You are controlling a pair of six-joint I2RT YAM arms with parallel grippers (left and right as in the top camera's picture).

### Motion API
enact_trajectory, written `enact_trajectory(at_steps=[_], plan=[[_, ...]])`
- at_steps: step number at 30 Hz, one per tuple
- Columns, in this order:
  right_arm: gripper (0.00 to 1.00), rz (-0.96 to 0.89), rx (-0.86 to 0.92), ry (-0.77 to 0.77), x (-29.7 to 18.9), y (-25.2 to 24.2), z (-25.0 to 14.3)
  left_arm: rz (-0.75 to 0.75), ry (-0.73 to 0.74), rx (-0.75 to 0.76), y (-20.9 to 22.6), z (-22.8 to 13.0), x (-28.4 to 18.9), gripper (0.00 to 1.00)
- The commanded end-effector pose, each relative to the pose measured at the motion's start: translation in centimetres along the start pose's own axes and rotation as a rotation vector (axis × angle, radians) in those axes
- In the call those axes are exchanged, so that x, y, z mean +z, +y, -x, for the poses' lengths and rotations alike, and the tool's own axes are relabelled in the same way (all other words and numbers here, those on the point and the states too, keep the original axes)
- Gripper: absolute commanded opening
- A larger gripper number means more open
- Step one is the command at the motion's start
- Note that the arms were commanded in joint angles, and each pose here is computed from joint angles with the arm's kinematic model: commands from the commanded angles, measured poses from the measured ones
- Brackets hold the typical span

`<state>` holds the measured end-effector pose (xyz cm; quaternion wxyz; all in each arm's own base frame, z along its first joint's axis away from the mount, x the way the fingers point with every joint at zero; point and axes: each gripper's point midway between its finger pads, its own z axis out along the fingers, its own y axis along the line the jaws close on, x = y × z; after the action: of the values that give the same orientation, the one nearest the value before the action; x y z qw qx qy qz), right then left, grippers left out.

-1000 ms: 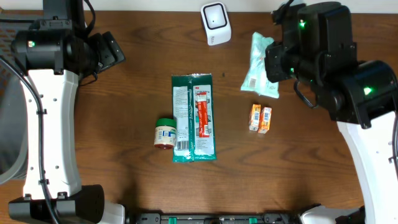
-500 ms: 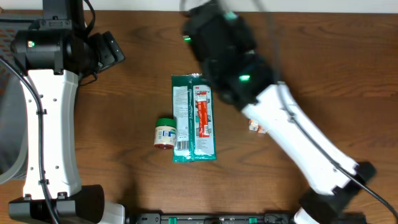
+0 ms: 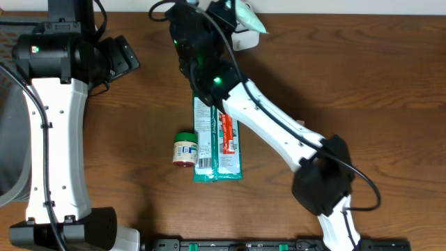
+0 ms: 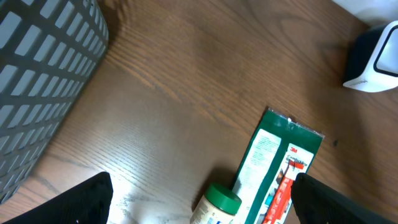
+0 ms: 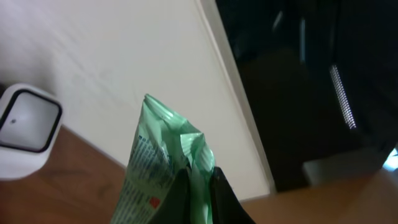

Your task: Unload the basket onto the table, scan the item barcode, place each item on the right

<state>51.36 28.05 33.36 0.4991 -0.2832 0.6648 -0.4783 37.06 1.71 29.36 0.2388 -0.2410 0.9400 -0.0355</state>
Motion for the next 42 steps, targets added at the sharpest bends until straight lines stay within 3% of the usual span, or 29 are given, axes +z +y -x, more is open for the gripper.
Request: enact_trajectory(at_steps=[1,9,25,33,42], plan=[[0.01,-0.004,-0.184,-0.049,1.9,1.3,0.7,0.006,-0.004,-0.012,0.2,0.2,0.0,0.92],[0.01,0.007,-0.149,-0.164,6.4,4.3,0.9,0.007,-0.004,-0.012,0.2,0.2,0.0,0.92],[0.01,-0.029,-0.021,-0.192,13.2,9.4,-2.2,0.006,-0.004,-0.012,0.2,0.2,0.0,0.92],[0.01,0.034,0.097,-0.287,14.4,11.7,-1.7,0.006,-0.004,-0.012,0.2,0.2,0.0,0.92],[0.01,0.02,0.036,-0.33,14.9,13.8,-2.0,0.006,-0.004,-0.012,0.2,0.2,0.0,0.92]])
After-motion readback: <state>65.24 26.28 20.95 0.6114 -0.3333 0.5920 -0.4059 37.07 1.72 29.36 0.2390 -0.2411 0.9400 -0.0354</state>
